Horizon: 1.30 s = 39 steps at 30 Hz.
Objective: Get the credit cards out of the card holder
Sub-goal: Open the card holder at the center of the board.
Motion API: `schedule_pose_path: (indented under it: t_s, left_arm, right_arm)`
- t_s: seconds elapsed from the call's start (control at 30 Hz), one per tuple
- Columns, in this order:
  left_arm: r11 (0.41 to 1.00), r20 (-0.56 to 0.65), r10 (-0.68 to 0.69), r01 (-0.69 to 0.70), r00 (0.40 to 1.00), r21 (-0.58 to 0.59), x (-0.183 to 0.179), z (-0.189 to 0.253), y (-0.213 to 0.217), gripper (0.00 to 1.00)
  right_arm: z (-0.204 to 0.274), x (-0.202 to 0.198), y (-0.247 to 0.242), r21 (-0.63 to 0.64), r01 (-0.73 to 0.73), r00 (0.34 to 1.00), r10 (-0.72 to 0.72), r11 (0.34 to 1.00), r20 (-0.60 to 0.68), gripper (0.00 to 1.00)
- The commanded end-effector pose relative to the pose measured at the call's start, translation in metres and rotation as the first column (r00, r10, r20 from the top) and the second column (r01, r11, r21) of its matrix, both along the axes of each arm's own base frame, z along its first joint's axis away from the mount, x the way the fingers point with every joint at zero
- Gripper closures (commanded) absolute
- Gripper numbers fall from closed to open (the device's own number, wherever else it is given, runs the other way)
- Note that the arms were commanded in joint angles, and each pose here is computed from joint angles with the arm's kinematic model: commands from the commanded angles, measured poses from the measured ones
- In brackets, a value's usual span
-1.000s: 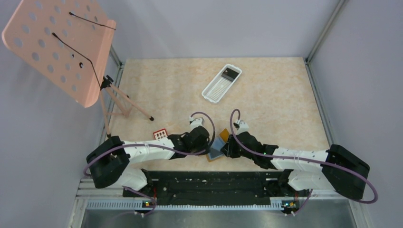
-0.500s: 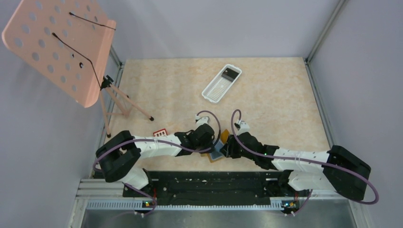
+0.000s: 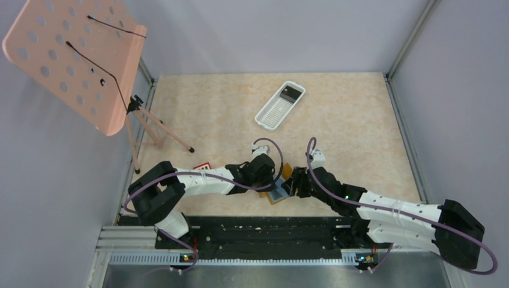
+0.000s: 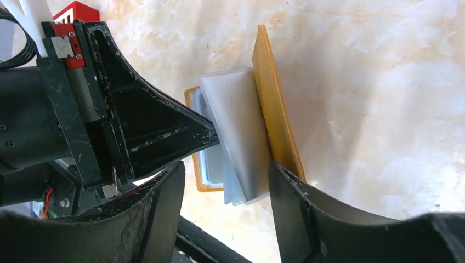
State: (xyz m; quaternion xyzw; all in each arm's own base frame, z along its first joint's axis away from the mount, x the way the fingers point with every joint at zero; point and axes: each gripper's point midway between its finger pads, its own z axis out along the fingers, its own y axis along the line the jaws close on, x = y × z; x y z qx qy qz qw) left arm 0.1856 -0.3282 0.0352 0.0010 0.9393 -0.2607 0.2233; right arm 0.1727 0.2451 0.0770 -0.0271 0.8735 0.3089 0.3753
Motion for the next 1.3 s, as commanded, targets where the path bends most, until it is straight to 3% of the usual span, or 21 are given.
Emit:
schedule_pose_path:
  t_s: [0.0, 0.7, 0.93, 1.27]
  left_arm:
    - [0.998, 0.039, -0.010, 0.012, 0.999, -0.065, 0.013, 0.018, -0.021, 0.93]
    - [0.995, 0.081, -0.011, 0.019, 0.997, -0.102, 0.045, 0.037, -0.044, 0.93]
    - [0.992, 0.075, -0.017, 0.026, 0.997, -0.120, 0.055, 0.037, -0.051, 0.93]
    - [0.989, 0.045, -0.016, 0.022, 0.999, -0.147, 0.074, 0.030, -0.049, 0.93]
  right_arm:
    - [0.014, 0.003, -0.008, -0.035, 0.006, 0.998, -0.004, 0.999, 0.058, 0.43]
    - [0.047, -0.005, -0.015, -0.006, -0.050, 0.990, 0.050, 0.999, 0.129, 0.55]
    - [0.063, -0.007, -0.010, 0.047, -0.077, 0.985, 0.068, 0.996, 0.157, 0.53]
    - [0.037, -0.004, 0.008, -0.017, -0.136, 0.982, 0.137, 0.991, 0.127, 0.53]
